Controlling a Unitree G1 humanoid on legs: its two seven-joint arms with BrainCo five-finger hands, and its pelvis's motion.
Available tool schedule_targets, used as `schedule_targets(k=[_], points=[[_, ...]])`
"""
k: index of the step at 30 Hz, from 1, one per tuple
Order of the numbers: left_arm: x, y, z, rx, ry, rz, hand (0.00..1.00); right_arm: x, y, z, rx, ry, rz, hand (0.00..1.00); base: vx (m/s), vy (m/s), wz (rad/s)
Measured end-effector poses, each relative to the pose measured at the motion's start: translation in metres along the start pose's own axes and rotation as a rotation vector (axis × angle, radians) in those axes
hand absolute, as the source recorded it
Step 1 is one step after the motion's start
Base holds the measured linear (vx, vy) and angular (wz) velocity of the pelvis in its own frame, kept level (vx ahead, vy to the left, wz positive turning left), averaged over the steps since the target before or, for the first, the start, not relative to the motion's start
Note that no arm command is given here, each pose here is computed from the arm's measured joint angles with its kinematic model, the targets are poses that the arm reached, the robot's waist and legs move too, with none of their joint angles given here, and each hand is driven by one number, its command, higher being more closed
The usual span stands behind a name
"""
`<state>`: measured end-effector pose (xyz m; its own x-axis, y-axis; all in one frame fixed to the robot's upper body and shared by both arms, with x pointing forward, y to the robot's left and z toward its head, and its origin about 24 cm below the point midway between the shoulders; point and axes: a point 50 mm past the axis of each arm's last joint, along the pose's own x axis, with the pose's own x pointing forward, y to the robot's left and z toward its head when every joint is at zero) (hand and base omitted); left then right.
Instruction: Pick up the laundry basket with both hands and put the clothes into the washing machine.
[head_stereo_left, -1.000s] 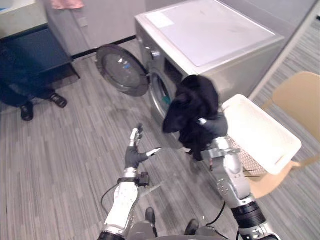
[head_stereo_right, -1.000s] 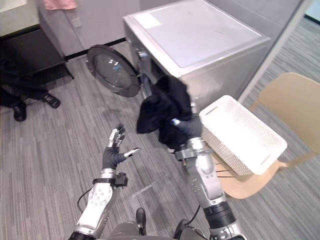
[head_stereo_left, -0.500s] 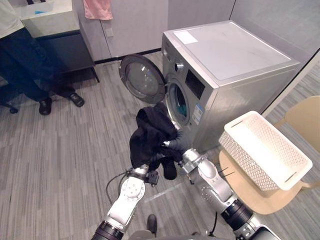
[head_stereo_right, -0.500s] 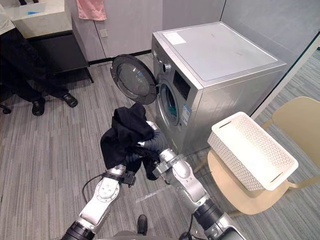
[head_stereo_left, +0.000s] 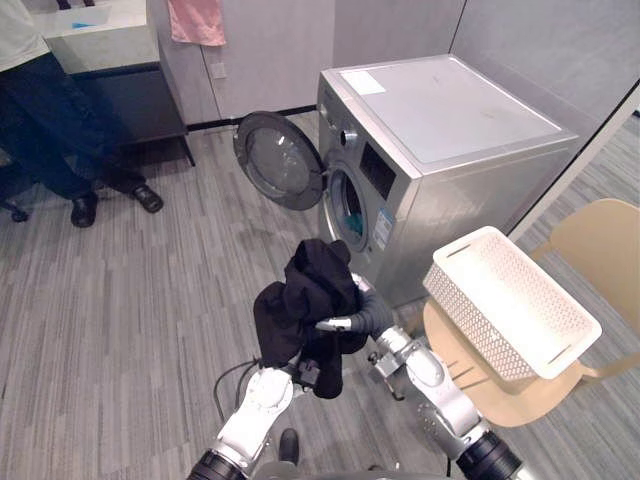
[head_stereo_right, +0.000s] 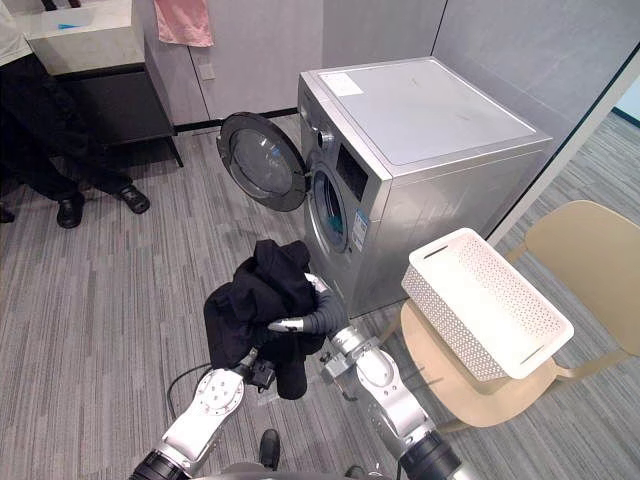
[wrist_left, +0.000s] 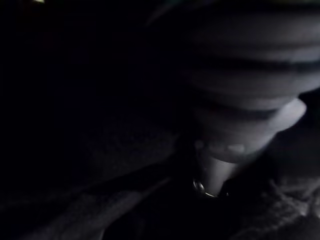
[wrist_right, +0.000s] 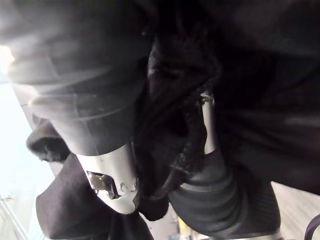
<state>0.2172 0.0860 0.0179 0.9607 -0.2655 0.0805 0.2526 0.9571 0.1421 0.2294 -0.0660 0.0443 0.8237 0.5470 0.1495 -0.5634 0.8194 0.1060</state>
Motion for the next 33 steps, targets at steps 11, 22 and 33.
schedule_targets(k=[11,22,33], points=[[-0.021,0.053,-0.020,-0.058,0.102,0.346,1.00,-0.033,-0.039,-0.012,-0.248,0.088,-0.303,0.00,0.01,-0.021,0.06],[-0.038,0.070,-0.027,-0.081,0.141,0.441,1.00,-0.103,-0.074,-0.090,-0.239,0.541,-0.538,0.00,0.18,0.085,0.33],[-0.027,0.039,-0.029,-0.135,0.149,0.308,1.00,-0.183,-0.090,-0.128,-0.159,0.892,-0.749,0.00,0.43,-0.161,0.71]])
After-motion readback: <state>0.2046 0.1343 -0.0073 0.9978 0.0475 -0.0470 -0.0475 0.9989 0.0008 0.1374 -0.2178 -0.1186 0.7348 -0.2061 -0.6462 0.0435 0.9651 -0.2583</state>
